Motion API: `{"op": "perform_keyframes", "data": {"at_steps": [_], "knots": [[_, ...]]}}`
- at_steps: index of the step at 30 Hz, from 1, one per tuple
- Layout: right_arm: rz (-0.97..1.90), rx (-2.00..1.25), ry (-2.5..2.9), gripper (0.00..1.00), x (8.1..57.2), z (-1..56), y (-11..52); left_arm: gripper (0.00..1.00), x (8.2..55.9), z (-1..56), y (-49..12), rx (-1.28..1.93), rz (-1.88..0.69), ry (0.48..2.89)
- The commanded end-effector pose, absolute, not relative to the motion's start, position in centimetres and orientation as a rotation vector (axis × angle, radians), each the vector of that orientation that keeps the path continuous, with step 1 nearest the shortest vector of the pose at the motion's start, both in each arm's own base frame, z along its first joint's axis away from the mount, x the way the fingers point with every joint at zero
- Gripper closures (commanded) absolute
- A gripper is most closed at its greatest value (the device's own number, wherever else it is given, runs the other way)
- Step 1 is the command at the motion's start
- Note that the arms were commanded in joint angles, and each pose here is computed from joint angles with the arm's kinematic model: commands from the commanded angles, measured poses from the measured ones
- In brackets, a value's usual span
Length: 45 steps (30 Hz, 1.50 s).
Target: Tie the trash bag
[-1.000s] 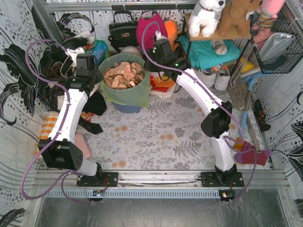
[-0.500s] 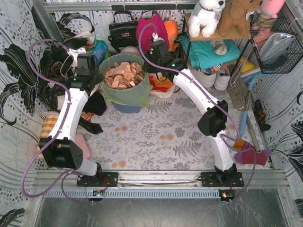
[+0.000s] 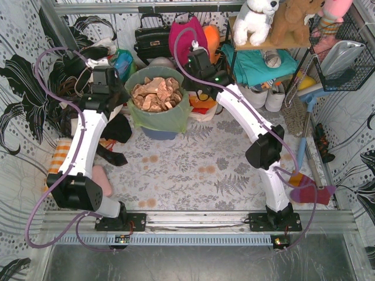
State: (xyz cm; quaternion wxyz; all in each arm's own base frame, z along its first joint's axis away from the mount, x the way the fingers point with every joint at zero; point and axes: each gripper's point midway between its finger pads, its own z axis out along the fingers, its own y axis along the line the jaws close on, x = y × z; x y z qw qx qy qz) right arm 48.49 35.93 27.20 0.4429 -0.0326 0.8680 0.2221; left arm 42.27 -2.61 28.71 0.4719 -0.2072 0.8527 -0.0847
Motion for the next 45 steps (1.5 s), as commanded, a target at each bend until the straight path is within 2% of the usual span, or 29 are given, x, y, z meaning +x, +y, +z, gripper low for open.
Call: {"op": "perform_keyframes", "data": {"at_steps": [1, 11, 18, 24, 32, 42, 43, 45], "knots": [[0.595, -0.128, 2.100, 1.00, 45.1, 32.6, 34.5, 1.00, 39.9, 32.7, -5.5, -0.365, -0.351, 2.053], [0.535, -0.139, 2.198, 1.00, 37.4, 34.3, 28.7, 1.00, 31.6, 33.9, -14.1, -0.172, -0.486, 2.153], [0.491, -0.115, 2.276, 1.00, 30.8, 33.4, 23.6, 1.00, 26.4, 34.9, -19.1, -0.117, -0.707, 2.156], [0.458, -0.057, 2.303, 1.00, 27.5, 33.0, 20.5, 1.00, 22.7, 34.7, -23.3, -0.087, -0.849, 2.187], [0.378, -0.018, 2.348, 1.00, 26.1, 30.4, 18.4, 1.00, 18.9, 35.0, -25.3, -0.068, -0.952, 2.252], [0.249, -0.050, 2.385, 1.00, 27.4, 26.9, 17.9, 1.00, 17.1, 31.3, -25.6, -0.141, -0.961, 2.384], [0.238, -0.045, 2.377, 1.00, 27.6, 27.0, 17.7, 0.99, 17.0, 31.2, -25.7, -0.144, -0.971, 2.385], [0.233, -0.044, 2.350, 0.98, 28.0, 27.2, 17.7, 0.84, 16.9, 31.0, -25.7, -0.145, -0.981, 2.386]]}}
